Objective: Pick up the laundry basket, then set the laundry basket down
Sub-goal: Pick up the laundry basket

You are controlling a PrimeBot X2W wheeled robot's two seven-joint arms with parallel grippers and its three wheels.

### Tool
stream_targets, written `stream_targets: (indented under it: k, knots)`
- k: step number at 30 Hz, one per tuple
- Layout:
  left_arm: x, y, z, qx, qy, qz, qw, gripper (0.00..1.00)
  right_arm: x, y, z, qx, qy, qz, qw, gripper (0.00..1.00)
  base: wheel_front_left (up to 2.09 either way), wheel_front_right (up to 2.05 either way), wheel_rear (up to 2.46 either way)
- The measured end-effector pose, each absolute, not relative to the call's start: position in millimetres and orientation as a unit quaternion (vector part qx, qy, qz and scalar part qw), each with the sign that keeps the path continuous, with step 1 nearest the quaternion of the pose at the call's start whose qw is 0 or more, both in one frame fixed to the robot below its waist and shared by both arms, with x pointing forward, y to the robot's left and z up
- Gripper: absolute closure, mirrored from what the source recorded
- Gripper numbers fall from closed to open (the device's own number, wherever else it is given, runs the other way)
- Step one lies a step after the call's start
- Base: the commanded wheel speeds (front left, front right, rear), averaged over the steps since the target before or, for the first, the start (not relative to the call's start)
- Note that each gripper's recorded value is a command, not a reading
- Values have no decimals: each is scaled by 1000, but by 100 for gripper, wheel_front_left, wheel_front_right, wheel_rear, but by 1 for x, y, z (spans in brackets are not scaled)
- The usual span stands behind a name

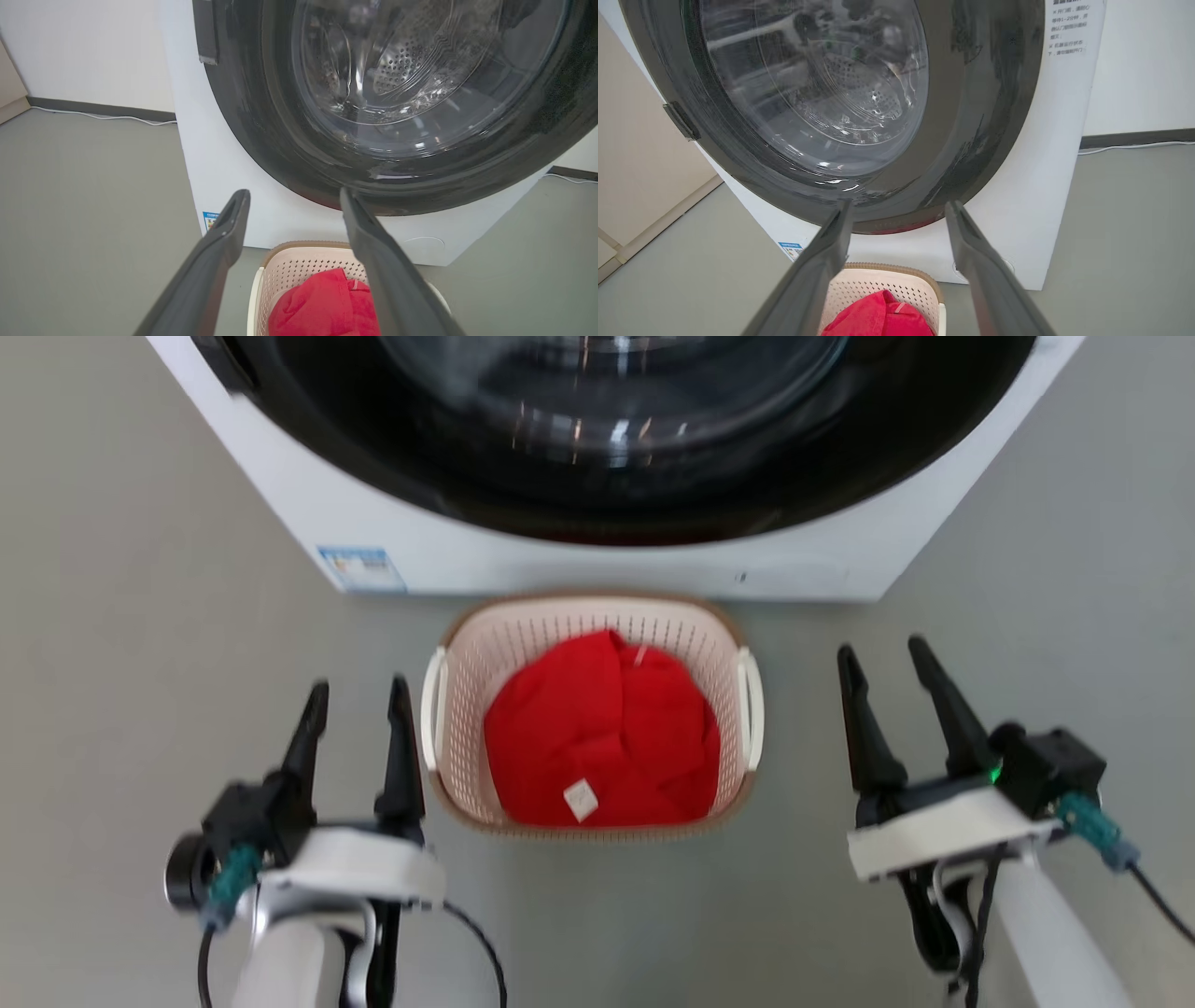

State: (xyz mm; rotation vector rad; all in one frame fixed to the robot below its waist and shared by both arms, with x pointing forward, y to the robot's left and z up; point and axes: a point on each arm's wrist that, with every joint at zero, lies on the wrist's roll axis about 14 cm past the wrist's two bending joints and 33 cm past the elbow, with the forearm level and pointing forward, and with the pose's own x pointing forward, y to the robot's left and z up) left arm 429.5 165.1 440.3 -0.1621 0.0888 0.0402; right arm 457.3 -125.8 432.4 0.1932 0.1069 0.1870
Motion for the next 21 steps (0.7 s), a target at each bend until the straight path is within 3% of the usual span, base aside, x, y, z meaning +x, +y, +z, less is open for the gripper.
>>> stream_targets:
  k: [10, 21]
  knots:
    - [484, 159, 374, -85, 105, 10, 991, 0, 510, -118, 360, 85, 111, 97, 985, 0, 0, 0, 0]
    - [501, 167, 297, -79, 186, 14, 979, 0, 535, -105, 283, 80, 170, 105, 977, 0, 0, 0, 0]
